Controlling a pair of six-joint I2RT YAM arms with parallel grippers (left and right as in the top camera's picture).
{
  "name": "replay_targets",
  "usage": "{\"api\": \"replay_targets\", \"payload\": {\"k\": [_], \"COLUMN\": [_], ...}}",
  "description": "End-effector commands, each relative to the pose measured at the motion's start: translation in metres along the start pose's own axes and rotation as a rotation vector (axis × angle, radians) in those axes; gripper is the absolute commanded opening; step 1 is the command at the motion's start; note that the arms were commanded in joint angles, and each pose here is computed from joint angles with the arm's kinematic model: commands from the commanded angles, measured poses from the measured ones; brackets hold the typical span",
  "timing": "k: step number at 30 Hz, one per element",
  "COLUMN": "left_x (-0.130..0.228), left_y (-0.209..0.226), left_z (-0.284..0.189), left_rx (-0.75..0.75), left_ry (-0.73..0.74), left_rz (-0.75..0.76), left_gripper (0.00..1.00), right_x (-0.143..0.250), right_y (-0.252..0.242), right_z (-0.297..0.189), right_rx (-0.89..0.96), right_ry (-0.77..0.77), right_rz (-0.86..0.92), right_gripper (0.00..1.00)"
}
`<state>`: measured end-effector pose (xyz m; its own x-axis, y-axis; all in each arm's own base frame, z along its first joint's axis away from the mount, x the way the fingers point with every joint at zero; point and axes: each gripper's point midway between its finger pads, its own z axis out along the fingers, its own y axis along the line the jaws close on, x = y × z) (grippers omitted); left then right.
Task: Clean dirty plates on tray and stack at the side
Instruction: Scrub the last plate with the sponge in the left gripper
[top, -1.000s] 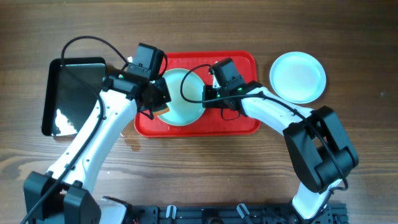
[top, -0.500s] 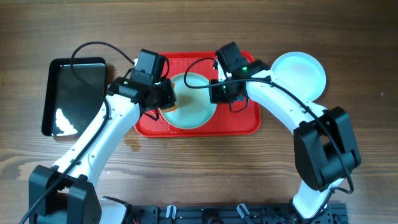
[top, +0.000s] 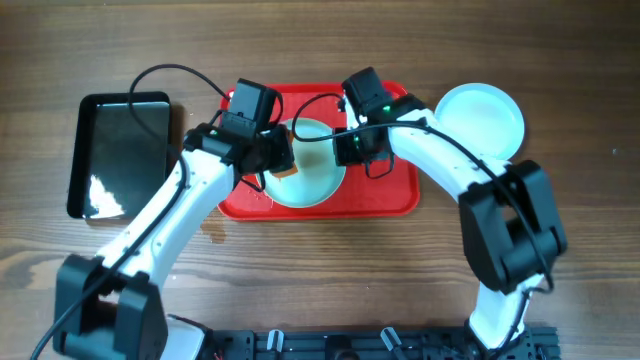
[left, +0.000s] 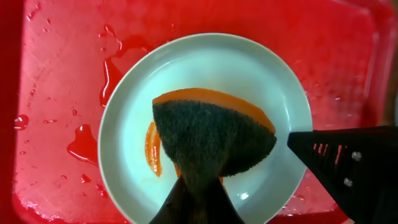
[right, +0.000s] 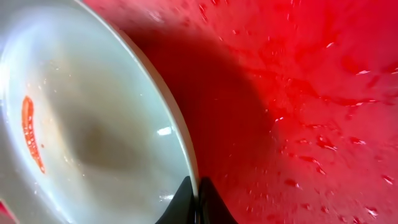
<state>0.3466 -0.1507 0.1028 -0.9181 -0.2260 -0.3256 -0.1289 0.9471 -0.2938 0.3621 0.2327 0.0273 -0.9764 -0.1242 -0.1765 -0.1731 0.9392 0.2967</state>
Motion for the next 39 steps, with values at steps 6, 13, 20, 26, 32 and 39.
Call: {"api": "replay_targets", "payload": {"k": [6,13,20,26,32,39], "left_x": [0.013,0.019,0.019,0.019,0.02,0.033], "left_y": [0.009,0.007,-0.001,-0.011,-0.003,0.02], "left_z": [0.04,0.057,0.07,0.079,0.091,0.111], "left_rx": [-0.04,-0.021,0.014,0.043,0.0,-0.097], "left_ry": [0.084,0.124,0.129,0.121,0.117,0.16], "left_rz": [0.005,0.001,0.001,0.017,0.019,0.016], "left_gripper": [0.04,0.04,0.04,0.04,0.04,0.04], "right_x": [-0.009,-0.016,-0.01,-0.009,-0.008,-0.008], "right_y": [0.003,-0.002,-0.004,-0.002,-0.003,-0.002], "right_z": [0.008,0.013,0.032,0.032,0.032,0.032], "right_rx": [-0.013,0.026,0.036,0.026,0.028,0.027], "right_ry": [-0.018,-0.054,-0.022,-0.016,-0.012,-0.015], "right_rz": [-0.02,0.042,0.036,0.038,0.038,0.039], "right_gripper": [0.04,0.04,0.04,0.04,0.04,0.04]}}
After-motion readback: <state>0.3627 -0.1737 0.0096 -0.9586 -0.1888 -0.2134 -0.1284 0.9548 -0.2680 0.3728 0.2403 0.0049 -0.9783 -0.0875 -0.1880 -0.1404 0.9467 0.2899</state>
